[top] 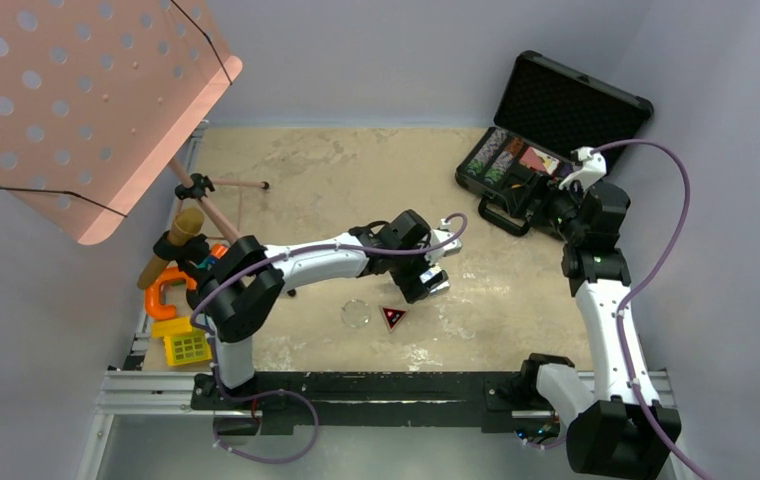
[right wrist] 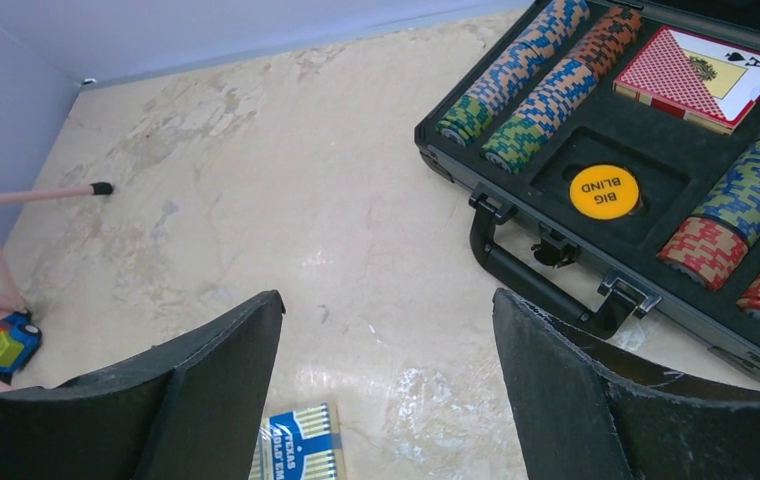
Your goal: Pack up texas hold em set
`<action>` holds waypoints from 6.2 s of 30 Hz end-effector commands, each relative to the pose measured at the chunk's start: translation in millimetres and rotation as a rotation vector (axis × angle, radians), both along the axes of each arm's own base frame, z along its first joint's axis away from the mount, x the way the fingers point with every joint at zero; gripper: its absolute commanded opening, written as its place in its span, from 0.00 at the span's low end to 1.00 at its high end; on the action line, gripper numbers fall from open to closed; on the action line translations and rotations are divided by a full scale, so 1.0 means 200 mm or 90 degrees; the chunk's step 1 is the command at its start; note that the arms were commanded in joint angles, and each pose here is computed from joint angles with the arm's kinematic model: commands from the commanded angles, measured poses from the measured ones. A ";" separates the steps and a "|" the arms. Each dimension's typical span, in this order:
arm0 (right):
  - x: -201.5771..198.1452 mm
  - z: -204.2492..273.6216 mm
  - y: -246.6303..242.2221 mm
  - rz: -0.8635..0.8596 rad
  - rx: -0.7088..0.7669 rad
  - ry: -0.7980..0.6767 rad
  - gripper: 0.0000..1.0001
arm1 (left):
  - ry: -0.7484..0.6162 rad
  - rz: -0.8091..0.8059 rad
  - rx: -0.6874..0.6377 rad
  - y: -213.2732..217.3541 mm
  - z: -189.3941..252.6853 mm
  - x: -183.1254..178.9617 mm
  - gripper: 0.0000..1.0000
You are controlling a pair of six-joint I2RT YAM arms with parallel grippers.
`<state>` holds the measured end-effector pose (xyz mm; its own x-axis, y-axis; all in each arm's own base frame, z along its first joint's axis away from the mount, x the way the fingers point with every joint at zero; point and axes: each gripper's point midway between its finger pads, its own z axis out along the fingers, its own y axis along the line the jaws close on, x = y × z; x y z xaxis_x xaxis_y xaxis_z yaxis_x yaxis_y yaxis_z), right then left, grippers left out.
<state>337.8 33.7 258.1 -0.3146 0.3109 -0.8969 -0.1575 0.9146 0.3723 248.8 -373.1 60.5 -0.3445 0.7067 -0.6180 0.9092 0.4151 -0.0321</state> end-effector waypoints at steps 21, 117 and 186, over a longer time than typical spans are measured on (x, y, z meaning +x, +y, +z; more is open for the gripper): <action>0.01 -0.03 -0.01 0.000 -0.015 0.005 0.81 | 0.016 0.002 0.048 -0.07 -0.16 0.00 0.81; 0.25 -0.10 -0.23 -0.111 0.136 0.076 0.00 | -0.074 0.364 -0.225 0.79 0.93 0.03 1.00; 0.61 -0.48 -0.81 -0.357 0.040 0.179 0.66 | -0.093 0.393 -0.198 0.84 0.91 0.05 0.99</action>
<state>466.5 -106.9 138.6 -0.3154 0.6662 -0.6758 0.4077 0.7382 0.5374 255.5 -203.2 221.3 -0.5599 0.2298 -0.7960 0.5161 0.8483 -0.1181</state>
